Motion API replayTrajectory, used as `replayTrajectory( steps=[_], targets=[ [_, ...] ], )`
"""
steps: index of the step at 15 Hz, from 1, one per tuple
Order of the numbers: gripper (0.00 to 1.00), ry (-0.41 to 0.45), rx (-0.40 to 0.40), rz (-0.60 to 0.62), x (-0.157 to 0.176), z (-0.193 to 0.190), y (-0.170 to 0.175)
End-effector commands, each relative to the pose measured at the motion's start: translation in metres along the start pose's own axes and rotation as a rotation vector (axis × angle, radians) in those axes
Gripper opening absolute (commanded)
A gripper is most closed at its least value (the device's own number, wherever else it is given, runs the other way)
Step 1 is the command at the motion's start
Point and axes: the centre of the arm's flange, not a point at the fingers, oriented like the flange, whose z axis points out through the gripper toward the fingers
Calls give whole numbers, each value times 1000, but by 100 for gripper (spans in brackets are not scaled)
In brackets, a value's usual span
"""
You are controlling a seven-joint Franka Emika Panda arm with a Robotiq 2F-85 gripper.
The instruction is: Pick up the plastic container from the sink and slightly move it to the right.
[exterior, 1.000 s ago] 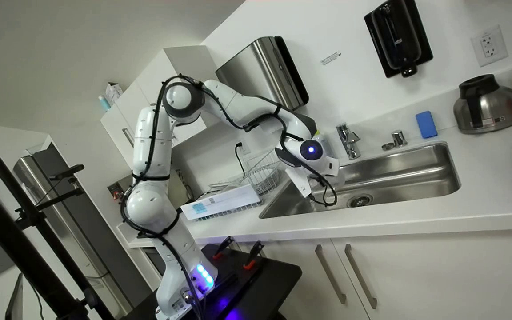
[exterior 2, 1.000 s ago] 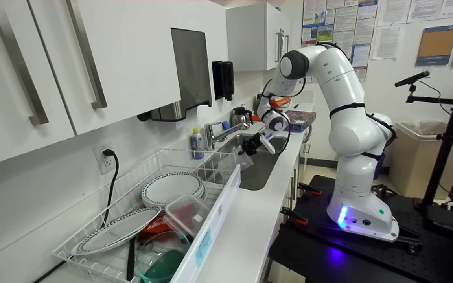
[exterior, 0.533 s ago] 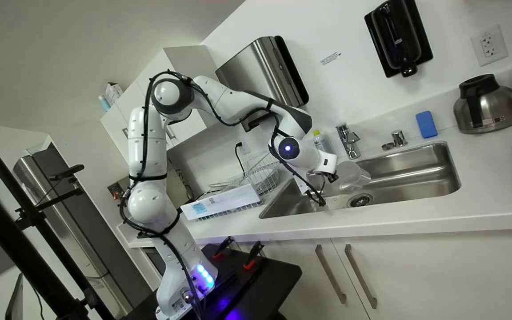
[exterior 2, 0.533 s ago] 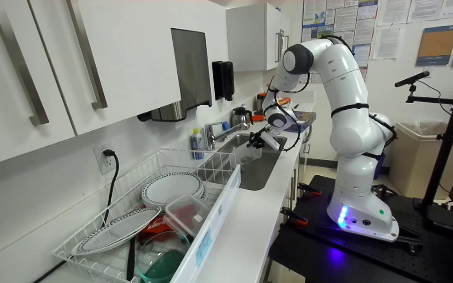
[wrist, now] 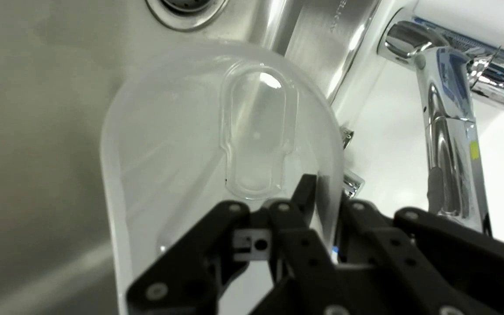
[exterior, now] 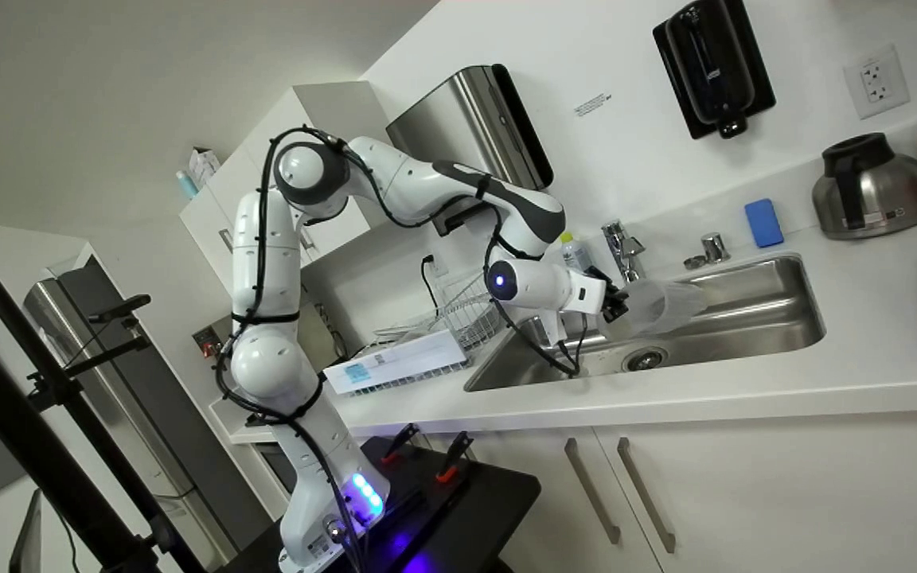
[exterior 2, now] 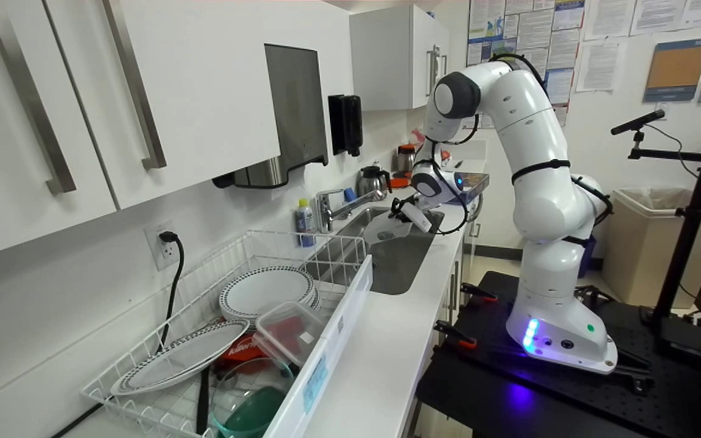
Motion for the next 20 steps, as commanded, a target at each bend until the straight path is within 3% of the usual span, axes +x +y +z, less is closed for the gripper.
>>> replayTrajectory(
  steps=[1, 7, 15, 16, 17, 20],
  targets=[
    [2, -5, 27, 28, 22, 31, 13],
    [2, -94, 47, 69, 61, 75, 43],
    [2, -153, 8, 124, 115, 105, 70],
    [15, -164, 4, 123, 117, 107, 70],
    [36, -178, 2, 122, 118, 110, 71],
    [47, -210, -3, 116, 120, 113, 71]
  ],
)
